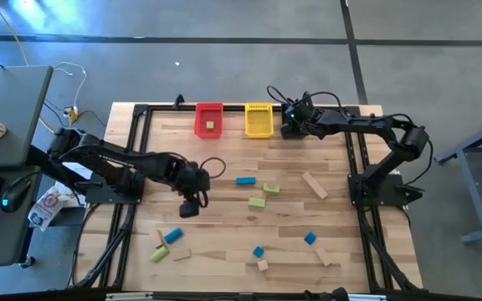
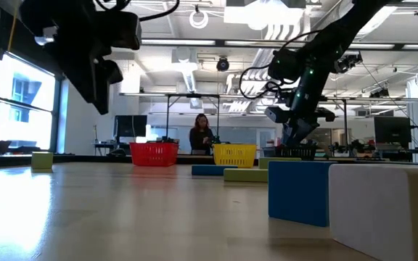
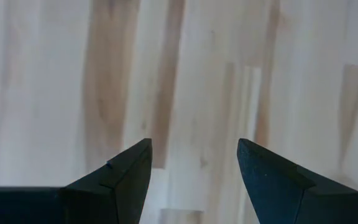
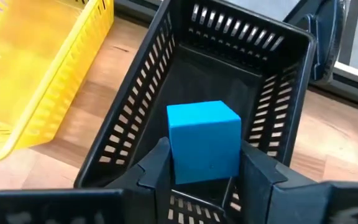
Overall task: Sort & place blocks by color
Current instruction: Put the blue block into the black bin, then put the beige block into the yellow bin
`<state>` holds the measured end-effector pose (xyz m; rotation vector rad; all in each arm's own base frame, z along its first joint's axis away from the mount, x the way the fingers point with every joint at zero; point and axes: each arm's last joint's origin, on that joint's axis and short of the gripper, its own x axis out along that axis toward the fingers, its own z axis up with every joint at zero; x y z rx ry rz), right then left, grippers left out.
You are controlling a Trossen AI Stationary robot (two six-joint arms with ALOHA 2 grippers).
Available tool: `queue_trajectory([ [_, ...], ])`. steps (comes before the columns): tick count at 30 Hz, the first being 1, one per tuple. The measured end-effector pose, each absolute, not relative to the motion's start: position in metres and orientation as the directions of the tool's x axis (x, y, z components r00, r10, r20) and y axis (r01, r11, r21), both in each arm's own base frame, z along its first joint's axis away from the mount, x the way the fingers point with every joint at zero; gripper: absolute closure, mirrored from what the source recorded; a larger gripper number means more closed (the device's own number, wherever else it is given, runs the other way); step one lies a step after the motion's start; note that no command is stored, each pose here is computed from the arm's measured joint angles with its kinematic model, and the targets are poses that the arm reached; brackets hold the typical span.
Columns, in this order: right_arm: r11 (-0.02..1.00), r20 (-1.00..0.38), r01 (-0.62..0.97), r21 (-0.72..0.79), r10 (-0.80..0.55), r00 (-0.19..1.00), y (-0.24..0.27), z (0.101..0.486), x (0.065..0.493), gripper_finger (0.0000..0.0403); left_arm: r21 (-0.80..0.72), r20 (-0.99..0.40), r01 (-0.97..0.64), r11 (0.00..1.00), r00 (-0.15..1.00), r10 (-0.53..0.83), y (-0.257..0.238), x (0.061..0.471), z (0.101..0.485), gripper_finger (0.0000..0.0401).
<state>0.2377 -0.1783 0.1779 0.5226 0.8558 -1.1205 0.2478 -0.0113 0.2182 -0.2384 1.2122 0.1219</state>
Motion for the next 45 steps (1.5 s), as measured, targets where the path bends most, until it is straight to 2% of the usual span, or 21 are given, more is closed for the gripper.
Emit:
queue_trajectory([
  [9, 0.384, -0.803, 0.921, -0.07, -0.569, 0.176, -0.179, 0.178, 0.238, 0.0219, -0.153, -0.953, -0.246, 0.957, 0.293, -0.077, -0.048, 0.239, 0.217, 0.0178],
  [14, 0.391, -0.79, 0.916, -0.088, -0.588, 0.175, -0.18, 0.18, 0.239, 0.02, -0.176, -0.955, -0.252, 0.952, 0.279, -0.103, -0.07, 0.233, 0.216, 0.0178],
  [17, 0.404, -0.789, 0.912, -0.074, -0.583, 0.195, -0.182, 0.186, 0.242, 0.0198, -0.193, -0.954, -0.274, 0.942, 0.276, -0.116, -0.081, 0.229, 0.216, 0.0178],
  [25, 0.485, -0.763, 0.87, 0.092, -0.527, 0.375, -0.188, 0.227, 0.264, 0.0196, -0.185, -0.95, -0.38, 0.906, 0.306, -0.065, -0.107, 0.219, 0.217, 0.0178],
  [30, 0.527, -0.714, 0.844, 0.101, -0.552, 0.431, -0.188, 0.257, 0.278, 0.0196, -0.227, -0.941, -0.431, 0.873, 0.328, -0.082, -0.123, 0.213, 0.217, 0.0178],
  [38, 0.561, -0.658, 0.818, 0.124, -0.571, 0.491, -0.185, 0.288, 0.289, 0.0196, -0.281, -0.925, -0.458, 0.844, 0.363, -0.111, -0.145, 0.21, 0.213, 0.0178],
  [45, 0.581, -0.663, 0.804, 0.124, -0.554, 0.502, -0.177, 0.289, 0.294, 0.0196, -0.258, -0.937, -0.451, 0.855, 0.333, -0.107, -0.16, 0.214, 0.196, 0.0178],
])
